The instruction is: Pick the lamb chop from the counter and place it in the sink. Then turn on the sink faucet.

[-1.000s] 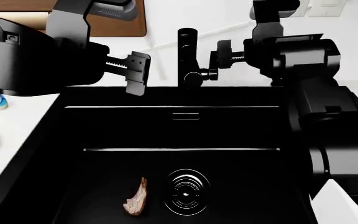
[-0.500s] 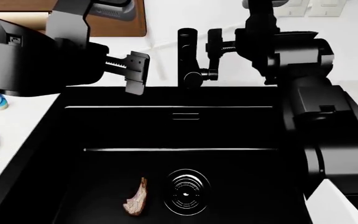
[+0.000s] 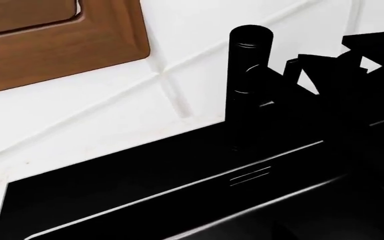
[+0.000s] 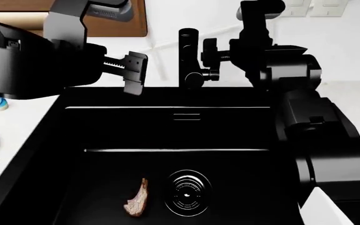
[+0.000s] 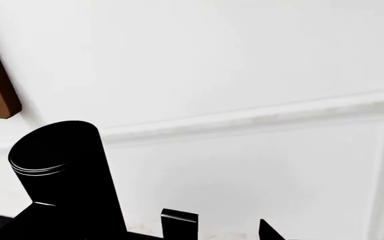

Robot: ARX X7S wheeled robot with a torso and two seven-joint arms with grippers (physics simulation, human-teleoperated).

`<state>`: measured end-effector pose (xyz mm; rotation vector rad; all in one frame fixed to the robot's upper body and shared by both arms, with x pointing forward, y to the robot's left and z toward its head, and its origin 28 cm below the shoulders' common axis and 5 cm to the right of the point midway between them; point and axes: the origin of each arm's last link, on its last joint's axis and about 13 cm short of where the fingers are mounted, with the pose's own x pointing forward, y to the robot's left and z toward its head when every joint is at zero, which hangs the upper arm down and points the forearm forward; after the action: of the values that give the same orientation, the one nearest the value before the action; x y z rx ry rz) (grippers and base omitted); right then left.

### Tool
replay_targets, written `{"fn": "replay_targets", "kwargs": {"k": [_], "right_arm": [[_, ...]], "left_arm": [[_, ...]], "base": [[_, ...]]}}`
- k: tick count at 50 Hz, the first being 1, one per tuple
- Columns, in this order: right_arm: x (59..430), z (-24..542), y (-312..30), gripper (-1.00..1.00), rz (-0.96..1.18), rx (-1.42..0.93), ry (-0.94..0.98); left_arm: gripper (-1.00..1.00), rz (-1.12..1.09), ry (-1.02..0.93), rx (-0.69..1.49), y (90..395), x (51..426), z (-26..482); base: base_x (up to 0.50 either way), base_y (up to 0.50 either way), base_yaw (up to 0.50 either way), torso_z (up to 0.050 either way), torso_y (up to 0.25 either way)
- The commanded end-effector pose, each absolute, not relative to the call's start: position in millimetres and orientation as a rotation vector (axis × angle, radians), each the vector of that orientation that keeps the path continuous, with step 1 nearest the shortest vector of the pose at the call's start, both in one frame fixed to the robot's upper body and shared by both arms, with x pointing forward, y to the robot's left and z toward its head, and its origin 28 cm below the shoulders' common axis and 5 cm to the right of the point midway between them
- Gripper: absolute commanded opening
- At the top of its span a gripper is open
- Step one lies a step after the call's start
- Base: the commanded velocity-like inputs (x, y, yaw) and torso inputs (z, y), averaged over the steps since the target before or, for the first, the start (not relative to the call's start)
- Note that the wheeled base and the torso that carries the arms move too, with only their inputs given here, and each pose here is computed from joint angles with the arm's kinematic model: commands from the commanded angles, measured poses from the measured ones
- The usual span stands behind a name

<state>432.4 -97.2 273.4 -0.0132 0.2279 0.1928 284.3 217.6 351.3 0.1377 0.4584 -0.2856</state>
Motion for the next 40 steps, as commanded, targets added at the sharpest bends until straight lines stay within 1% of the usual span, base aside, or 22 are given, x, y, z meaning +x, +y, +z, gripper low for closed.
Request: {"fn": "replay_targets", "kwargs": {"k": [1, 2, 6, 21, 29, 40], "right_arm": [[433.1, 269.9, -96.7, 1.0, 0.173, -0.01, 0.217], [433.1, 269.5, -96.7, 1.0, 0.173, -0.01, 0.217], [433.2, 268.0, -97.2, 1.0, 0.171, -0.008, 0.217], [433.7, 268.5, -95.5, 1.0, 0.174, -0.005, 0.203], [433.8, 267.5, -95.9, 1.0, 0.177, 0.001, 0.201], [434.5, 268.9, -94.6, 1.0, 0.174, -0.001, 0.181]], "left_arm": [[1.0, -0.279, 0.412, 0.15, 217.8, 285.2, 350.4], [1.0, -0.276, 0.384, 0.157, 217.8, 285.5, 350.4], [1.0, -0.273, 0.4, 0.154, 217.9, 286.5, 349.9], [1.0, -0.261, 0.386, 0.174, 217.9, 286.7, 347.2], [1.0, -0.262, 0.386, 0.183, 216.8, 286.8, 346.2], [1.0, -0.253, 0.379, 0.189, 217.2, 287.2, 346.1]], "base": [[0.0, 0.0, 0.0, 0.0, 0.0], [0.0, 0.0, 0.0, 0.0, 0.0], [0.0, 0.0, 0.0, 0.0, -0.217], [0.0, 0.0, 0.0, 0.0, 0.0], [0.0, 0.0, 0.0, 0.0, -0.217], [0.0, 0.0, 0.0, 0.0, -0.06]]}}
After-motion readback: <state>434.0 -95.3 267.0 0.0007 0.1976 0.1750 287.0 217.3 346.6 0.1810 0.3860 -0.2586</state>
